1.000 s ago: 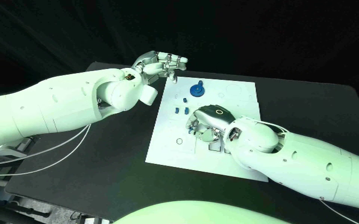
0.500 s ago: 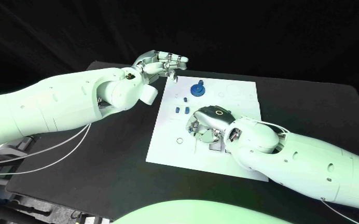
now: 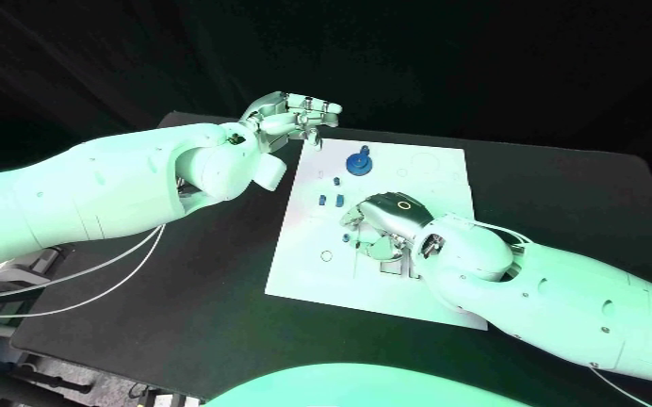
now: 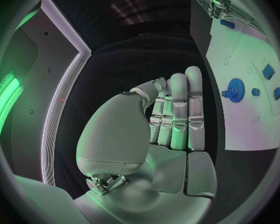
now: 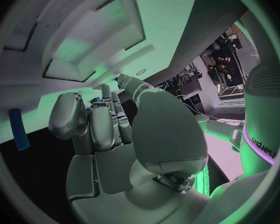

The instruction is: Assemble the parts on the task board

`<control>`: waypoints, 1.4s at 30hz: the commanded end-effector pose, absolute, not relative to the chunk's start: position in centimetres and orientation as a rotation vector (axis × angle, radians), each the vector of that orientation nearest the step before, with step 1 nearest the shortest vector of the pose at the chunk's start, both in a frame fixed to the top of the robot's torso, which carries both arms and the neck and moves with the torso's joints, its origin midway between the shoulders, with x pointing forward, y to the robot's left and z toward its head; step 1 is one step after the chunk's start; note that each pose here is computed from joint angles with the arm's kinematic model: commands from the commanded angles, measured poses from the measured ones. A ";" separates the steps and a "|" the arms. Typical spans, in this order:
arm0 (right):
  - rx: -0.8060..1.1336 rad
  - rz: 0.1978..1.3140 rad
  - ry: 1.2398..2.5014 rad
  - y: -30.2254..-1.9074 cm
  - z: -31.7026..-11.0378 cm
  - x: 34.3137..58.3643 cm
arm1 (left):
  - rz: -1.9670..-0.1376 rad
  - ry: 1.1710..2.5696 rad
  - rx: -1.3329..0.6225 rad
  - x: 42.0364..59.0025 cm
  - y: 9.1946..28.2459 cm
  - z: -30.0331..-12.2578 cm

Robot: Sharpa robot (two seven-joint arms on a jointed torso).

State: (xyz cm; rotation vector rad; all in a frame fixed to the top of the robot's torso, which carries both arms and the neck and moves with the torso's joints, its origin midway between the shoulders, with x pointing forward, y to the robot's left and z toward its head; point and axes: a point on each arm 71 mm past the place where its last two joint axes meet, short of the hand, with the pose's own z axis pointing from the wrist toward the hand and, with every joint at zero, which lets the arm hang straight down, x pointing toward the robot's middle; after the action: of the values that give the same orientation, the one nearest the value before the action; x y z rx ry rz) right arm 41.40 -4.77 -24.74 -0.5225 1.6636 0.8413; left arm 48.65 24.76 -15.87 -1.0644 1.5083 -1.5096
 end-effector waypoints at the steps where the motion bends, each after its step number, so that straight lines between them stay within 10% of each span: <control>1: -0.500 0.821 1.621 -5.2 -24.3 41.4 | -1.537 1.513 -1.056 48.6 24.6 -15.8; 19: -0.449 0.652 1.635 -12.7 -18.6 44.2 | -1.560 1.523 -1.045 48.5 24.7 -15.7; 42: -0.504 0.552 1.749 -14.1 -20.2 45.9 | -1.548 1.520 -1.051 48.5 24.7 -15.8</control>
State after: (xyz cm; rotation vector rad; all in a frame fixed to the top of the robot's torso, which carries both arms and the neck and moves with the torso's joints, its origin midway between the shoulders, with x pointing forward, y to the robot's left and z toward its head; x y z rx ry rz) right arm 46.00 -14.16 -19.84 -0.4767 1.7126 0.5673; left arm 48.57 24.86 -15.87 -1.0565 1.5226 -1.5300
